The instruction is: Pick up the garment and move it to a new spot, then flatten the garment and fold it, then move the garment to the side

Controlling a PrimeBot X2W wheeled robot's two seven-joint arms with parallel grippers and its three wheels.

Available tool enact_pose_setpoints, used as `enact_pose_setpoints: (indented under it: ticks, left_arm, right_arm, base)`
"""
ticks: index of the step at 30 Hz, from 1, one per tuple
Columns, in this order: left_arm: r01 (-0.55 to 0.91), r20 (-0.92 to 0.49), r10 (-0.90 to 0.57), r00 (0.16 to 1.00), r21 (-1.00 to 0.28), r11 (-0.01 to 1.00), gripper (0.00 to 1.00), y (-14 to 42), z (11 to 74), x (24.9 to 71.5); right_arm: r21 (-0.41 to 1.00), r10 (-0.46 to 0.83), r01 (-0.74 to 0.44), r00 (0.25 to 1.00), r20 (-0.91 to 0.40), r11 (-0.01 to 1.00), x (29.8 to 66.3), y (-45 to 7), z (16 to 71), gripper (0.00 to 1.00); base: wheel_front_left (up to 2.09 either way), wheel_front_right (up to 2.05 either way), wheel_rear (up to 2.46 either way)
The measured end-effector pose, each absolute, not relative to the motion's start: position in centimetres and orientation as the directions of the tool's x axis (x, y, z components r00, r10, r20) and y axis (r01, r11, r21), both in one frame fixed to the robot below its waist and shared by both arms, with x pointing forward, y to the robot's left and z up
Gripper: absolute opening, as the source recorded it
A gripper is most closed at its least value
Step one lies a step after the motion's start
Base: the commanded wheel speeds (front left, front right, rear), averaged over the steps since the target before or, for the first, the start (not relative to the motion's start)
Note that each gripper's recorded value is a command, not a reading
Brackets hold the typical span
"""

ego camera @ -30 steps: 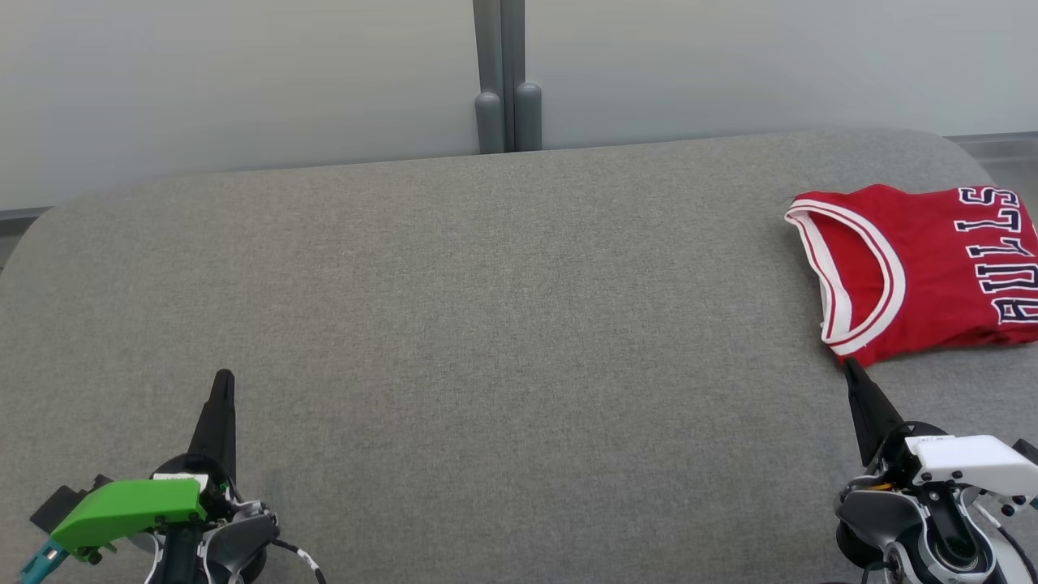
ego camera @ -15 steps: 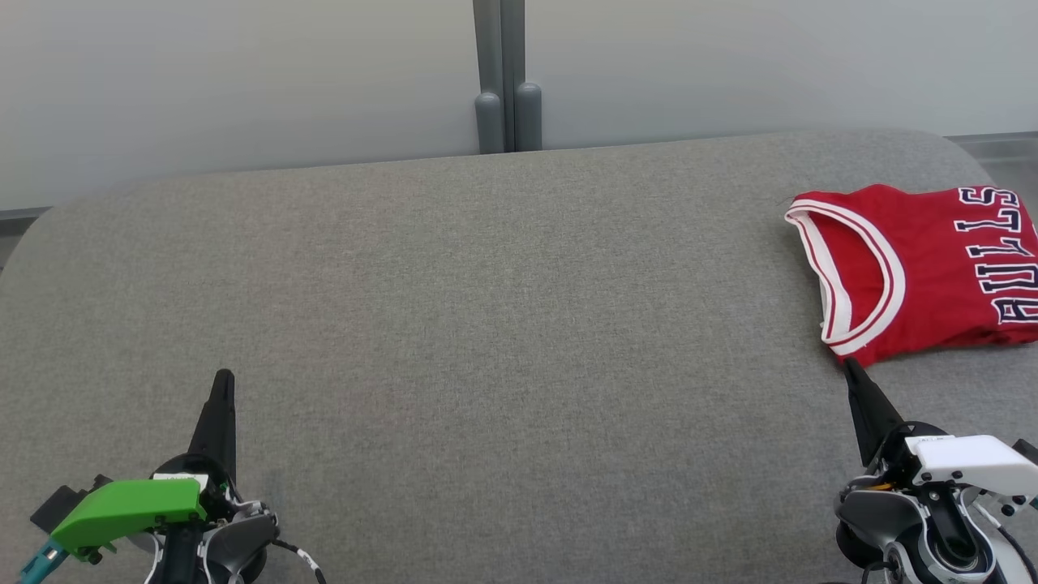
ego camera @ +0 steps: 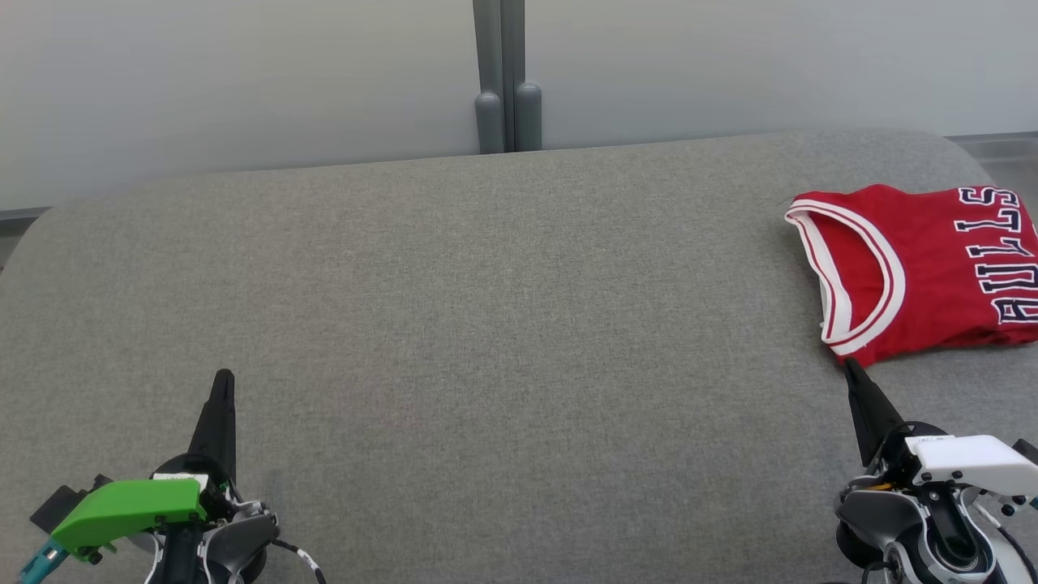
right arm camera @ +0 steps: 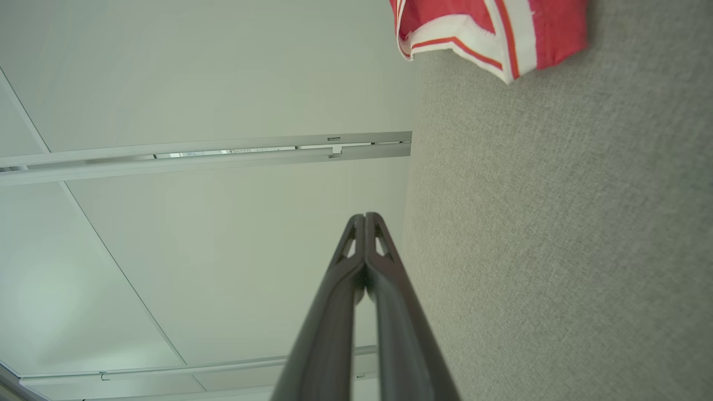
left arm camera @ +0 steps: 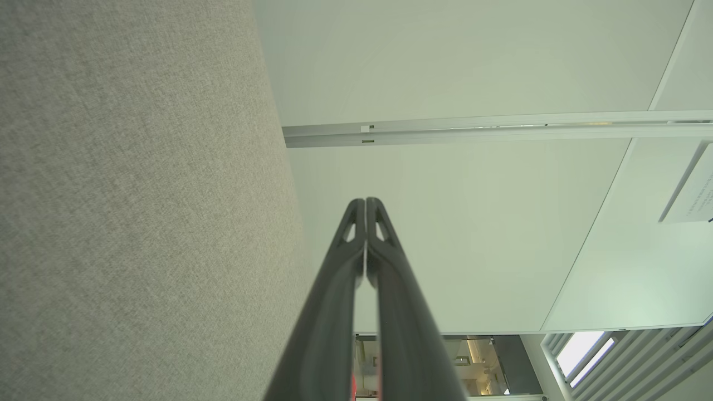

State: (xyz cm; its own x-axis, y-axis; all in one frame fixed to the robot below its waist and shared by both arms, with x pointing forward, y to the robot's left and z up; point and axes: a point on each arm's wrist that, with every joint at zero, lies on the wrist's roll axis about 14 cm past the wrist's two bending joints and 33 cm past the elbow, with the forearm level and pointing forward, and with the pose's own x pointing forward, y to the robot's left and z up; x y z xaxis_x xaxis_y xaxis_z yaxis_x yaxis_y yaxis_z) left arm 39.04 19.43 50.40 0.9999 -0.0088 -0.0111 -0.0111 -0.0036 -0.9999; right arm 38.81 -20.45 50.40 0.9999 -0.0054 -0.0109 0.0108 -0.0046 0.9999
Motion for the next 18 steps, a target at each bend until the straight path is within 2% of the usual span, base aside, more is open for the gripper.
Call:
enact_pose_setpoints:
  ticks: [18]
  left_arm:
    - [-0.011, -0.011, -0.009, 1.0, -1.0, -0.004, 0.0, 19.43, 50.4, 39.04]
  right_arm:
    - [1.0, -0.005, 0.011, 1.0, -0.011, -0.005, 38.81, -20.45, 50.4, 0.0]
  base:
    - [0.0, 0.0, 0.0]
